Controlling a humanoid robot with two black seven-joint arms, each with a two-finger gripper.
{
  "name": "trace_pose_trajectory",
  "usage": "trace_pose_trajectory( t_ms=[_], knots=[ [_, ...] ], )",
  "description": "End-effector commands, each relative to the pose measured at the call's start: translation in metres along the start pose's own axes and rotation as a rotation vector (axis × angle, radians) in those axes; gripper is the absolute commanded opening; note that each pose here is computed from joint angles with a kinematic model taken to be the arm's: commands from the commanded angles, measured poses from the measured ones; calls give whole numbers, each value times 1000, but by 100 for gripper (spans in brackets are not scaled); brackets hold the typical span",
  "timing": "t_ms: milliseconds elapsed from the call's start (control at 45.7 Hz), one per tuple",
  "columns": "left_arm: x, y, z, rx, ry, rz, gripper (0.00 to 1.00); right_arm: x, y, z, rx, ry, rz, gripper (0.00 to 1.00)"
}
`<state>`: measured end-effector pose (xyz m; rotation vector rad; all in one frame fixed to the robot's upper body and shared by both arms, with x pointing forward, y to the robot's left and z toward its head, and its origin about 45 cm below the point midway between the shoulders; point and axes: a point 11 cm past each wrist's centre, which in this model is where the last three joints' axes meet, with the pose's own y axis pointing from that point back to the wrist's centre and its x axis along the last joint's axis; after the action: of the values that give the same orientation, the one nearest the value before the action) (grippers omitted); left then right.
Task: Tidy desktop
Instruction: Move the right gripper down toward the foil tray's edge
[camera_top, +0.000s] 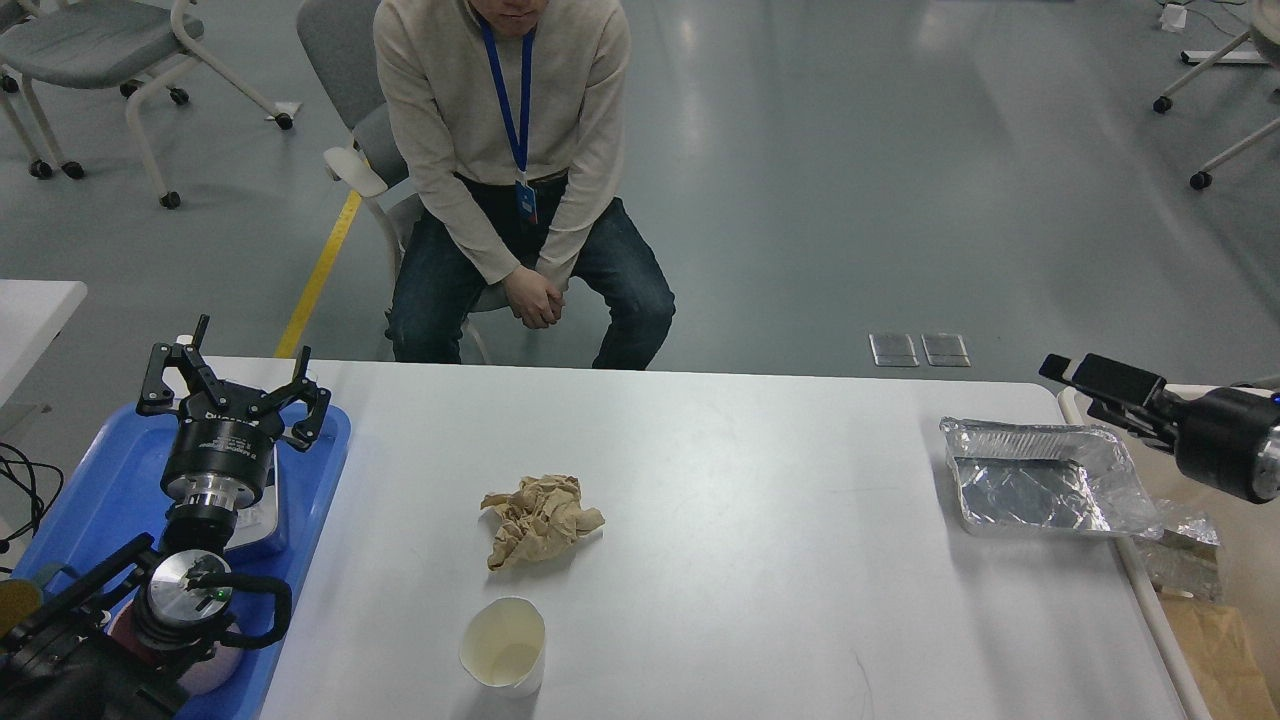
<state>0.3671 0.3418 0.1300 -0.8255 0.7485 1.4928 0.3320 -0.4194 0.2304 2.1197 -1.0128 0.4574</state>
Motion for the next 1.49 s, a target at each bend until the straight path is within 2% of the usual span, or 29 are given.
trace_pose_trajectory(
  t_ms=[0,175,285,438,635,810,1095,1468],
  knots=[
    [1,1,-1,3,-1,2,96,-18,-4,5,-22,21,-59,100],
    [2,2,-1,2,-1,6,96,-25,-2,17,-73,74,-72,100],
    [5,4,-2,6,0,12,96,-20,3,45,-199,104,-63,100],
    [6,6,-4,8,2,16,96,-11,9,73,-283,88,-33,100],
    [10,10,-6,13,3,26,96,-16,3,84,-337,224,-47,100],
    [14,14,-7,15,3,35,96,-28,-16,108,-393,382,32,100],
    [15,15,-8,18,3,40,96,-45,-28,130,-446,554,0,100],
    [18,18,-9,24,1,44,96,-48,-26,153,-539,468,29,100]
  ],
)
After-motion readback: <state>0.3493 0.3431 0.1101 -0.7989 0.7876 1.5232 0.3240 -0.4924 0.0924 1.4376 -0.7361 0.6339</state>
